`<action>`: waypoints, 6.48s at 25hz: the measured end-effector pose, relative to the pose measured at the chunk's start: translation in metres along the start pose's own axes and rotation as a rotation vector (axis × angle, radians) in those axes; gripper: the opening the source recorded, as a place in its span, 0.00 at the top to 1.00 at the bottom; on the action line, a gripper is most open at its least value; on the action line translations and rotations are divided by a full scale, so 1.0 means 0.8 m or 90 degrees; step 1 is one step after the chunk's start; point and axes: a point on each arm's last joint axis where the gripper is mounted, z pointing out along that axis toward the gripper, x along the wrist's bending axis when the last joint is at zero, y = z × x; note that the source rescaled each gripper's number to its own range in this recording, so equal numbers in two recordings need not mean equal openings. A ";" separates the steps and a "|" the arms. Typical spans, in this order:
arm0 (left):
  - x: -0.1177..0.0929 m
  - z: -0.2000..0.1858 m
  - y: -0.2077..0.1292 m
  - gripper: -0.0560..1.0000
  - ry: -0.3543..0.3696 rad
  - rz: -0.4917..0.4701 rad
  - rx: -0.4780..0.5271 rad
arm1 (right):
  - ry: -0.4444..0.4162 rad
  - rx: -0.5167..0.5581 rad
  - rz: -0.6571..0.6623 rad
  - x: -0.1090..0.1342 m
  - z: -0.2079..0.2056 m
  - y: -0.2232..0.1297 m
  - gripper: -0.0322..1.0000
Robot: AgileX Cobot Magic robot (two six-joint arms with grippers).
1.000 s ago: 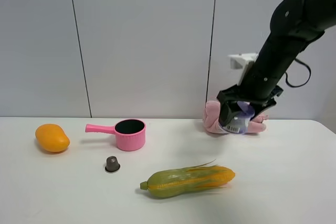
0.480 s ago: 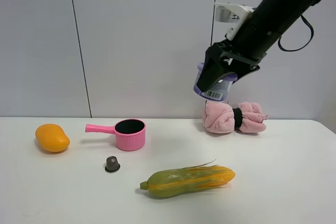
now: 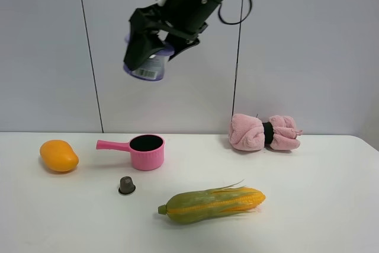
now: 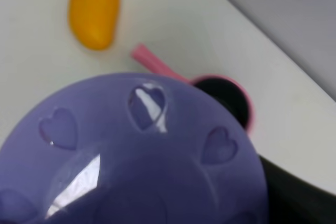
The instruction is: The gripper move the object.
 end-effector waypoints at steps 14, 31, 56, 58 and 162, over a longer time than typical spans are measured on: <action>0.000 0.000 0.000 0.00 0.000 0.000 0.000 | 0.106 0.121 -0.090 0.079 0.204 -0.027 0.96; 0.000 0.000 0.000 0.00 -0.002 -0.001 0.000 | 0.035 0.115 -0.185 0.090 0.263 -0.052 0.97; 0.000 0.000 0.000 0.00 -0.002 -0.001 0.000 | 0.052 0.157 -0.207 0.089 0.309 -0.095 0.97; 0.000 0.000 0.000 0.00 -0.002 -0.001 0.000 | 0.052 0.157 -0.207 0.089 0.309 -0.095 0.97; 0.000 0.000 0.000 0.00 -0.001 -0.001 0.000 | -0.309 0.115 0.269 -0.078 -0.176 -0.032 0.00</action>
